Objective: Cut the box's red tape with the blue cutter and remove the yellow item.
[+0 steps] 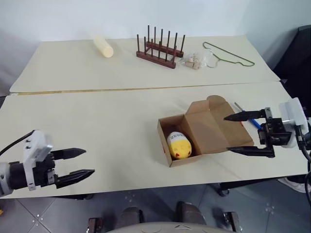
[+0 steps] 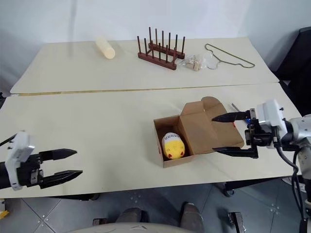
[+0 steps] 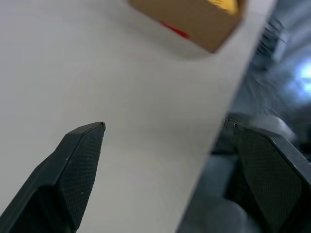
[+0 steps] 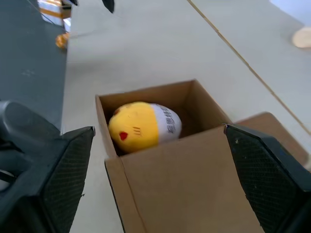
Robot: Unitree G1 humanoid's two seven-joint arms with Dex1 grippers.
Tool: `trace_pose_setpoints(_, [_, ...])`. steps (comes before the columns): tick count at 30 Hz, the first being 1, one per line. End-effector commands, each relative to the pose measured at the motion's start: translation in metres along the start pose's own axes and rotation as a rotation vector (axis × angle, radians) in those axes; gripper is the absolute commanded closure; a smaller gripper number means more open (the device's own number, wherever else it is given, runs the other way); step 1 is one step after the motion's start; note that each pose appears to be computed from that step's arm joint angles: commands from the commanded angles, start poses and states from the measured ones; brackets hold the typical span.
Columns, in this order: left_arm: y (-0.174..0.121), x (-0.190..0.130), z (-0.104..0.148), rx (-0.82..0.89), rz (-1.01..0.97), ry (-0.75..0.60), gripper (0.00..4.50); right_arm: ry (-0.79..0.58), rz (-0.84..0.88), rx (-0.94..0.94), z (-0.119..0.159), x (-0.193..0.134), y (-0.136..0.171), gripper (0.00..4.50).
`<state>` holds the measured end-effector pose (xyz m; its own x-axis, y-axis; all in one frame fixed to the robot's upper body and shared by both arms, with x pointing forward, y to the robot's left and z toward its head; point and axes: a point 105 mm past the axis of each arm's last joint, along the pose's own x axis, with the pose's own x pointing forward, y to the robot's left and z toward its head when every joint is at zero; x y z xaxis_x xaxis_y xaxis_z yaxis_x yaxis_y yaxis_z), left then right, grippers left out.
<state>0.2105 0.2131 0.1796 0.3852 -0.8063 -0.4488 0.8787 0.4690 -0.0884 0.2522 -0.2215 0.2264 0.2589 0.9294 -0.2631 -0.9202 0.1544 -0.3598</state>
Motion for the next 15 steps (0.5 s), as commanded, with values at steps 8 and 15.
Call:
trace_pose_setpoints(8, [-0.004,0.151,0.13,0.438,-0.324,0.115,0.04,-0.003,-0.079,-0.031,0.006,-0.006,0.013,0.05])
trace_pose_setpoints(15, [-0.026,0.202,0.127,0.541,-0.504,0.303,0.04,-0.024,-0.124,0.007,0.005,-0.003,0.021,0.05])
